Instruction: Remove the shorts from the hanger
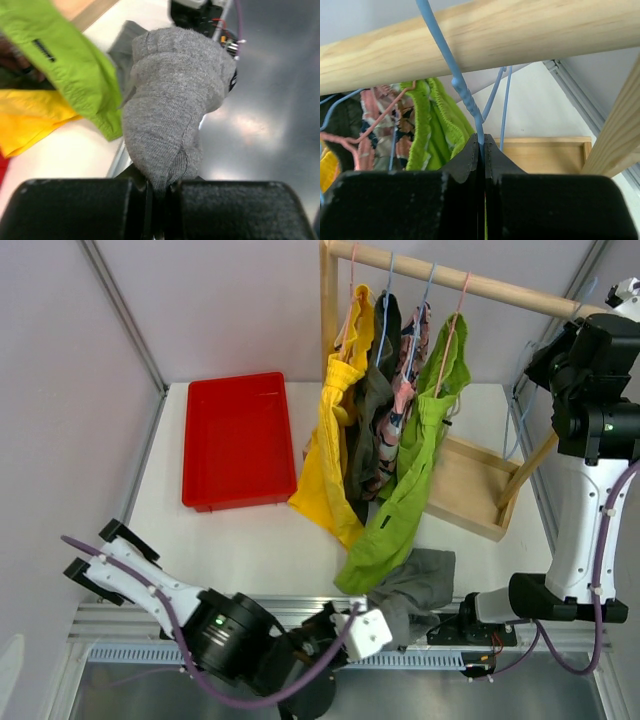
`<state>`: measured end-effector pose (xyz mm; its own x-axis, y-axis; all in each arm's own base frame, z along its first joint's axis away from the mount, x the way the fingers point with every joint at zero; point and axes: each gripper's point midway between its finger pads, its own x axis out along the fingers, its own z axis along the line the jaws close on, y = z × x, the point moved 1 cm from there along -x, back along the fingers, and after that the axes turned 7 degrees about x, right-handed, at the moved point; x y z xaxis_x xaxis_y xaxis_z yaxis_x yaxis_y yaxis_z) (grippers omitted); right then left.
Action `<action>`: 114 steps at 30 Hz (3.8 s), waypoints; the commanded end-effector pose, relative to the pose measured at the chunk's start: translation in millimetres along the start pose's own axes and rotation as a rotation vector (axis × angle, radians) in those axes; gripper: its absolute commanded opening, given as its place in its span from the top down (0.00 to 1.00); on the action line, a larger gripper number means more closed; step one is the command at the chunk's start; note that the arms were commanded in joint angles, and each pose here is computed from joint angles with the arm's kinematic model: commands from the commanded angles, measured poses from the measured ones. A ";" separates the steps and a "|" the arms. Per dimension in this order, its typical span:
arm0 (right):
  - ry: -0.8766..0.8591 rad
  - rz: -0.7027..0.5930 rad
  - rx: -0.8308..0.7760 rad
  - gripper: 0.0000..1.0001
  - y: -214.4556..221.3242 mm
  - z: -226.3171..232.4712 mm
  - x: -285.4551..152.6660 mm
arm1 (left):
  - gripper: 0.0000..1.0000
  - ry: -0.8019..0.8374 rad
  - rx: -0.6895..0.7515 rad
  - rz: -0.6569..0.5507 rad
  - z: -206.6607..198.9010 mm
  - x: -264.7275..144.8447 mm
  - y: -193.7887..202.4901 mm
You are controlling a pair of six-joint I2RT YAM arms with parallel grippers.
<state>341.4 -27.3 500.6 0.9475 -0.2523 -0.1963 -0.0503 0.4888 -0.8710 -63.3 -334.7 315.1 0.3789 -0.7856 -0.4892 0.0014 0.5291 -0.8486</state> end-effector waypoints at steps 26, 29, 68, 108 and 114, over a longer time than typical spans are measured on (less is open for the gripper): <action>-0.027 0.024 0.000 0.01 57.5 -49.8 -49.4 | 1.00 -0.879 -0.113 -0.318 332.8 -190.8 -74.4; -0.041 0.025 0.003 0.01 60.1 -49.6 -53.2 | 1.00 -0.940 -0.060 -0.279 350.4 -179.2 -80.4; -0.497 0.004 0.108 0.01 -6.5 51.9 -111.1 | 0.01 -1.023 -0.536 -0.203 483.2 -96.5 45.8; -0.430 0.237 0.014 1.00 120.4 143.3 24.8 | 0.01 -0.813 -0.569 -0.223 393.9 -50.0 133.7; -0.422 0.175 0.010 1.00 95.5 136.2 8.6 | 0.01 -0.732 -0.446 -0.274 371.4 -43.4 94.4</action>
<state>403.6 140.6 446.3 0.9518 0.2169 -0.2170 -0.2992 0.4997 -0.8129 274.9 -109.6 295.8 0.9213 -0.3075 -0.2380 -0.2365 0.0427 -0.9707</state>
